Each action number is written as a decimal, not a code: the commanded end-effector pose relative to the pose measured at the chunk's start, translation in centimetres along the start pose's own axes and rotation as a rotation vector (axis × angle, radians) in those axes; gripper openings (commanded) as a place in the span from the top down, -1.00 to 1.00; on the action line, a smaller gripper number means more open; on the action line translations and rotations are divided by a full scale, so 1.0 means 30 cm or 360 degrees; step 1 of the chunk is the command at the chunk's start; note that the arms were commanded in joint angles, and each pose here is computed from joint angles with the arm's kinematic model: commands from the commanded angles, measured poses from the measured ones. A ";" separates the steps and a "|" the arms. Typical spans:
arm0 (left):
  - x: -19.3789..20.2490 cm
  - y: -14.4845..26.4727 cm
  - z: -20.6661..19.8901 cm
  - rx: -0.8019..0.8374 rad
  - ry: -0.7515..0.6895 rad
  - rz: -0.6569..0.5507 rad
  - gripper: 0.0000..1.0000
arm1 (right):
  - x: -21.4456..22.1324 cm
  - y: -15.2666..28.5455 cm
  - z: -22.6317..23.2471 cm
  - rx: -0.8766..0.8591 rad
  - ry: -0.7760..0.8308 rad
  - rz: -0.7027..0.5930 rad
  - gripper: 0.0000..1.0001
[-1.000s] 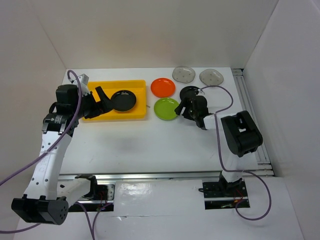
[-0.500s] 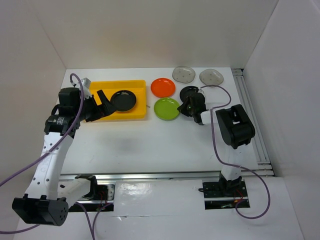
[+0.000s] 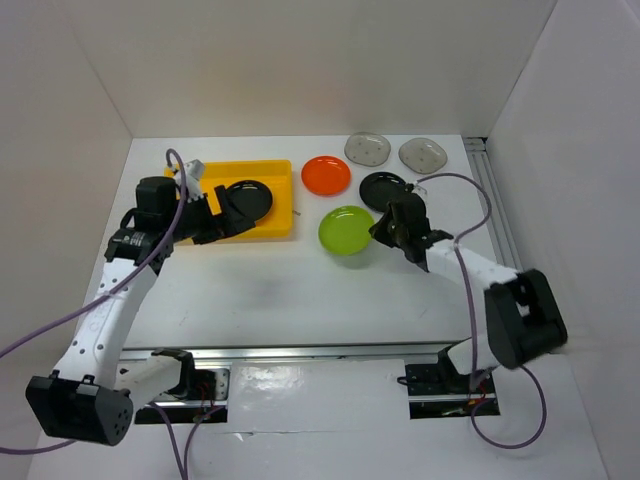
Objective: Place the plates into the plastic bin on the countertop
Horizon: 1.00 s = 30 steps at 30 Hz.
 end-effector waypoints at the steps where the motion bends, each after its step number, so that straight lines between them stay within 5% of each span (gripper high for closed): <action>1: 0.000 -0.042 -0.097 0.0282 -0.0075 -0.0006 -1.00 | 0.001 0.168 0.060 -0.0151 0.0105 -0.0099 1.00; 9: 0.093 -0.201 -0.182 0.0401 -0.0064 0.0181 -1.00 | 0.093 0.380 0.197 -0.0997 0.0351 0.0191 1.00; 15: 0.145 -0.272 -0.213 0.0340 -0.0065 0.0243 -0.79 | 0.113 0.426 0.221 -0.1199 0.0369 0.0273 1.00; 17: 0.156 -0.288 -0.212 0.0335 -0.0060 0.0240 -0.55 | 0.118 0.440 0.231 -0.1258 0.0371 0.0312 1.00; 18: 0.155 -0.297 -0.211 0.0336 -0.0060 0.0238 -0.12 | 0.125 0.435 0.224 -0.1258 0.0371 0.0313 1.00; 19: 0.155 -0.298 -0.211 0.0336 -0.0060 0.0238 0.10 | 0.125 0.436 0.224 -0.1257 0.0355 0.0319 1.00; 21: 0.173 -0.327 -0.197 0.0311 -0.0045 0.0286 0.17 | 0.125 0.439 0.219 -0.1252 0.0352 0.0301 1.00; 26: 0.170 -0.345 -0.208 0.0324 -0.0041 0.0286 1.00 | 0.111 0.452 0.220 -0.1232 0.0372 0.0258 1.00; 27: 0.160 -0.343 -0.214 0.0331 -0.0045 0.0274 1.00 | 0.106 0.447 0.218 -0.1218 0.0386 0.0229 0.71; 30: 0.086 -0.335 -0.211 0.0204 -0.0019 0.0165 1.00 | 0.096 0.422 0.186 -0.1060 0.0356 0.0163 -0.97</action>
Point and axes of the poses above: each gripper's point midway between its finger pads, its own y axis back along the fingers, its own z axis along the line the jaws close on, x = y × z, the point moved 7 cm from there along y, back along the fingers, and after that the axes turned 9 degrees about -y, right-handed, at the moved point
